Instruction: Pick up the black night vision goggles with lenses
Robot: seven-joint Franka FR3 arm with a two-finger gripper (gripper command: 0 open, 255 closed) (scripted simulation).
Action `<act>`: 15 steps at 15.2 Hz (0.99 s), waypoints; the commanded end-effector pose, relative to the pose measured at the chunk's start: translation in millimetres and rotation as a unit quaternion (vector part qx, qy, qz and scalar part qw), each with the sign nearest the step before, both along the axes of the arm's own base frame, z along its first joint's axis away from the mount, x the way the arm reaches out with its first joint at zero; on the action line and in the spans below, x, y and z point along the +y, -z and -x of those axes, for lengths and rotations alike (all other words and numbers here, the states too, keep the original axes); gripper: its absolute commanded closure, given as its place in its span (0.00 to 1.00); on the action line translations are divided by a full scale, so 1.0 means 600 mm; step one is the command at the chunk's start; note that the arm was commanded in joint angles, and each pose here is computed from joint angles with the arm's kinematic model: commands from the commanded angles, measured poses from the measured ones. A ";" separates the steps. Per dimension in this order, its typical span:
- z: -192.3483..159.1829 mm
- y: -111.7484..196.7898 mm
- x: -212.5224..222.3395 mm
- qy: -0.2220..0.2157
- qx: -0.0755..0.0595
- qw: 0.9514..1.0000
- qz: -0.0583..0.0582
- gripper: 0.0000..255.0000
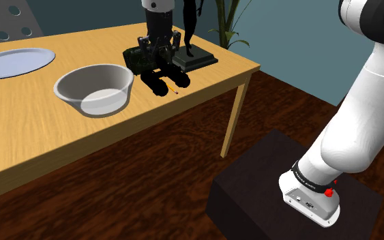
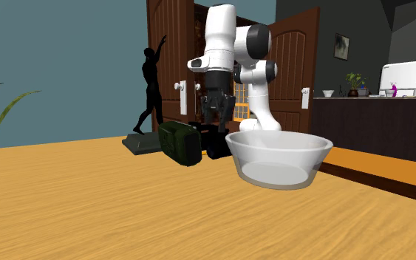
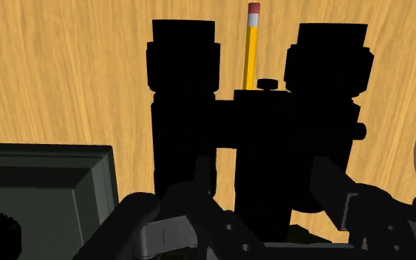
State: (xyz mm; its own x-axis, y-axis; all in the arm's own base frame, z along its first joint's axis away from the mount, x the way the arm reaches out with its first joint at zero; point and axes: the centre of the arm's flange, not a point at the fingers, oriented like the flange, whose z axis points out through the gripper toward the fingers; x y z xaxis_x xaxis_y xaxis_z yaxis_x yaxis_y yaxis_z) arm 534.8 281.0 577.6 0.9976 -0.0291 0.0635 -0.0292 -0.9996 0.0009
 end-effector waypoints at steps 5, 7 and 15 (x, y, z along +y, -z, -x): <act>0.000 0.002 0.000 0.000 0.000 1.000 0.000 1.00; 0.000 0.002 0.000 0.000 0.000 1.000 0.000 1.00; -0.001 -0.052 -0.002 0.000 0.000 1.000 0.000 1.00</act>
State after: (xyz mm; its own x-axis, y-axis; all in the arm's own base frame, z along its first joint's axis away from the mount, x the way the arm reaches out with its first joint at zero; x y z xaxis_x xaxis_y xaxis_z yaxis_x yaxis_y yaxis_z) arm 535.5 279.9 602.0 0.9976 -0.0290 0.0634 -0.0291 -0.9996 0.0009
